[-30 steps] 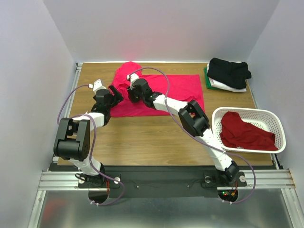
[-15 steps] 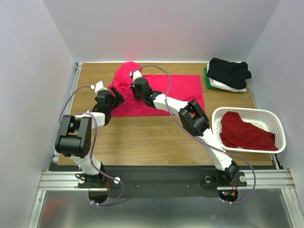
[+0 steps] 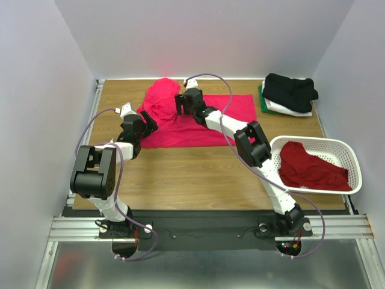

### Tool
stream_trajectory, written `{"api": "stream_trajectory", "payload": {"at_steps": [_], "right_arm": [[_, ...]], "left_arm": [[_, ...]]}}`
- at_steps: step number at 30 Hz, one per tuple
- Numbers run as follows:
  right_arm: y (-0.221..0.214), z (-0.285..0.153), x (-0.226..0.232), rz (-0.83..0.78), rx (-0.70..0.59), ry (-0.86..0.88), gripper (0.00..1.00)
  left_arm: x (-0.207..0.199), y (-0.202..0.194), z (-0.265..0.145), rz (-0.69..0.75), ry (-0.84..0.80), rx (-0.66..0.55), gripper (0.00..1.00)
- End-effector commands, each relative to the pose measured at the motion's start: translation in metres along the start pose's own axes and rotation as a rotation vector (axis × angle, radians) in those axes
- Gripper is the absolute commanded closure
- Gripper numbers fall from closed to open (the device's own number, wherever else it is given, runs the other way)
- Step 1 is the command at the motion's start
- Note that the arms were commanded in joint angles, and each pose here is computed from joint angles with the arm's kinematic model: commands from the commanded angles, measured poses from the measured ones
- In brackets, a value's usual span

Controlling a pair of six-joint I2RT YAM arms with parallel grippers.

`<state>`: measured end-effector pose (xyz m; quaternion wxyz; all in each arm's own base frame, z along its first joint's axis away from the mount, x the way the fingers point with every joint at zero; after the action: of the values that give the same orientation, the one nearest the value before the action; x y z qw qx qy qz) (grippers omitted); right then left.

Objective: Fold and stack the t-shirts
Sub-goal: Fold the tshirt

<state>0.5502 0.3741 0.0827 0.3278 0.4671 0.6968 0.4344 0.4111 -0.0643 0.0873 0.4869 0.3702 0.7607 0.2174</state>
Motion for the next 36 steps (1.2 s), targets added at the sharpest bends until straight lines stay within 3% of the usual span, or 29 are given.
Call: {"api": "stream_trajectory", "payload": {"at_steps": [1, 7, 15, 26, 36], "right_arm": [[0.026, -0.024, 0.036, -0.061, -0.050, 0.176, 0.13], [0.019, -0.040, 0.084, -0.190, -0.080, 0.319, 0.13], [0.021, -0.049, 0.086, -0.193, -0.093, 0.314, 0.13], [0.025, -0.058, 0.014, -0.147, -0.067, -0.006, 0.07], [0.021, -0.051, -0.078, 0.014, -0.035, -0.059, 0.06]], "left_arm": [[-0.013, 0.015, 0.003, 0.000, -0.038, -0.041, 0.14], [-0.011, 0.017, 0.001, -0.009, -0.030, -0.055, 0.14], [-0.012, 0.015, 0.002, -0.016, -0.034, -0.049, 0.13], [-0.005, 0.015, 0.002, -0.043, -0.027, -0.032, 0.13], [-0.003, 0.015, 0.003, -0.033, -0.014, -0.034, 0.12]]}}
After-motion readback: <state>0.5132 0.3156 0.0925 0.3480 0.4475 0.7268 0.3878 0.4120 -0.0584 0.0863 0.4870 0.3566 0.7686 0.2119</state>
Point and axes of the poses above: each gripper's point midway between its finger pads, its own z axis out along the fingers, its own x axis along the line the jaws close on, y = z × x, the point moved 3 cm from there along -z, back along the fingers, and after that the axes turned 8 degrees about -z, right-handed, at the moved point
